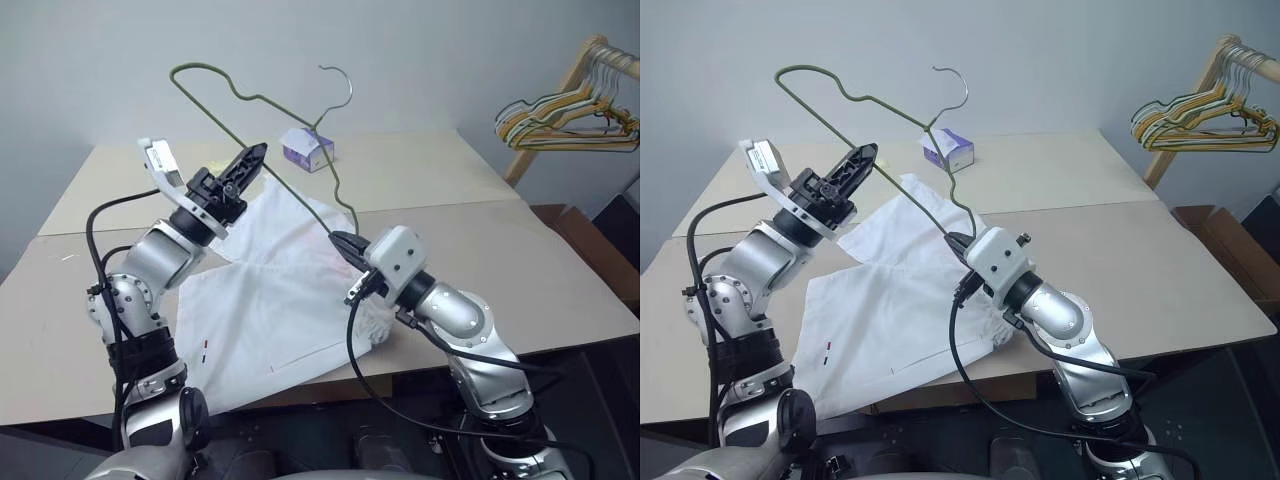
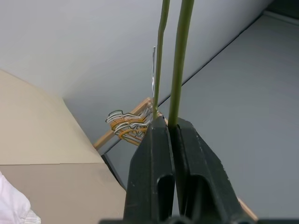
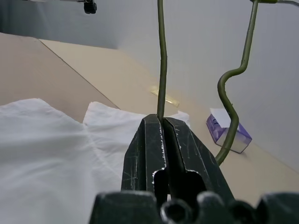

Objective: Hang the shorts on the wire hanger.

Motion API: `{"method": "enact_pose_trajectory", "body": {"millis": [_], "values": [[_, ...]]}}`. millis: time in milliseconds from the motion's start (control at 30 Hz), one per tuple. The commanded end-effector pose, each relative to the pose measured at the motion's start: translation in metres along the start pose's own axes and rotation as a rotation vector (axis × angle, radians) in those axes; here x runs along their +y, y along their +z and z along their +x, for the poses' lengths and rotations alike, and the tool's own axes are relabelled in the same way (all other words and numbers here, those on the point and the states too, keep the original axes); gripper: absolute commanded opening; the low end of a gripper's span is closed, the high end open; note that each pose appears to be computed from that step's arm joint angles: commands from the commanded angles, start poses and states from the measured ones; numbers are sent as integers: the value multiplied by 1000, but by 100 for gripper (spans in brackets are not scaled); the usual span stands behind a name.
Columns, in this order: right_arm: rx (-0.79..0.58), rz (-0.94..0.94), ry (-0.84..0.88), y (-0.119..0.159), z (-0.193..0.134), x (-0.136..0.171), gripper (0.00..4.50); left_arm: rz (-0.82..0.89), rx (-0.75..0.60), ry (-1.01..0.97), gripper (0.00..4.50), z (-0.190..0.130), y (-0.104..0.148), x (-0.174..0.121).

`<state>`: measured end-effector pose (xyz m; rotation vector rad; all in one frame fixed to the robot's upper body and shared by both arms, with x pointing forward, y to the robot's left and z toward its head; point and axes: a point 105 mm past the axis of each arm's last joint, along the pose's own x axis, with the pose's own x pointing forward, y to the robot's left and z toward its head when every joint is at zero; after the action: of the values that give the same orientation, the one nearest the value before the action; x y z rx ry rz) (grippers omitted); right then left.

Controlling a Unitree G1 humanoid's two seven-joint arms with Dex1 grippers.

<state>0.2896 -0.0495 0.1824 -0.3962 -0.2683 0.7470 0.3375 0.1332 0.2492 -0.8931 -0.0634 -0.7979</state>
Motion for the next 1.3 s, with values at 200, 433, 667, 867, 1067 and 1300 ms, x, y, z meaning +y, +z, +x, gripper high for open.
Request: {"method": "enact_pose_trajectory", "body": {"millis": [200, 433, 667, 867, 1067, 1300], "values": [[-52, -33, 73, 23, -3, -5, 148, 313, 99, -106, 0, -1, -8, -18], [-63, 331, 276, 47, -21, -35, 394, 429, 81, -254, 0, -8, 15, -29], [26, 633, 739, 59, -54, -41, 447, 489, 127, -642, 0, -42, 38, -68], [160, 705, 808, 28, -38, -27, 447, 459, 41, -751, 0, -48, 56, -81], [147, 775, 794, 21, -11, -19, 447, 444, 48, -787, 0, -52, 47, -84], [88, 783, 807, 38, 5, -21, 447, 431, 48, -791, 0, -48, 41, -85]]}}
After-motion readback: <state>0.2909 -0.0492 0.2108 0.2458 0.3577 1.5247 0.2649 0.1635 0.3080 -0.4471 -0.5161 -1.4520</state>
